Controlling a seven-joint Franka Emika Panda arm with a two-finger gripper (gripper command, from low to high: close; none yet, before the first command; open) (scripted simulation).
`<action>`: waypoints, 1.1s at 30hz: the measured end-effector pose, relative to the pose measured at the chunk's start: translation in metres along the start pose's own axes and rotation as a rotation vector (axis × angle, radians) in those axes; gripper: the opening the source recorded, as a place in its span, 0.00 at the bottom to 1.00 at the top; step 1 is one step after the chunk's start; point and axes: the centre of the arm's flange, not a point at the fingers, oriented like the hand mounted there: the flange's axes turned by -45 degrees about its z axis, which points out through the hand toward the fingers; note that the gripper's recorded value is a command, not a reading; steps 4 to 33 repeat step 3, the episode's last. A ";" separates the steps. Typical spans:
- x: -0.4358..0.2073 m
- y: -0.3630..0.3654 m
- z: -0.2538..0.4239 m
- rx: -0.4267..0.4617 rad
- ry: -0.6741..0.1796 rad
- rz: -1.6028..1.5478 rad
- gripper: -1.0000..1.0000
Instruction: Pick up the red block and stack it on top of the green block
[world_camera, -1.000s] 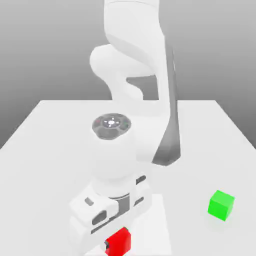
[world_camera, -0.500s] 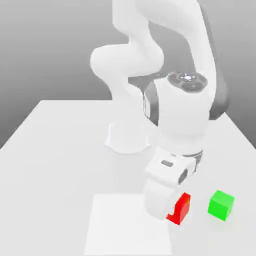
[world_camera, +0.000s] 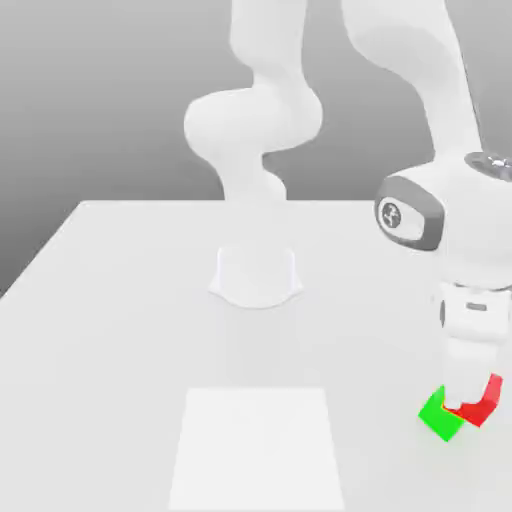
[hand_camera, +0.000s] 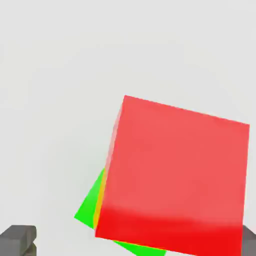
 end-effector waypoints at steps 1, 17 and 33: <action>0.000 0.000 -0.010 0.000 0.000 0.000 1.00; 0.000 0.000 -0.033 0.000 0.000 0.000 1.00; 0.000 0.000 -0.033 0.000 0.000 0.000 1.00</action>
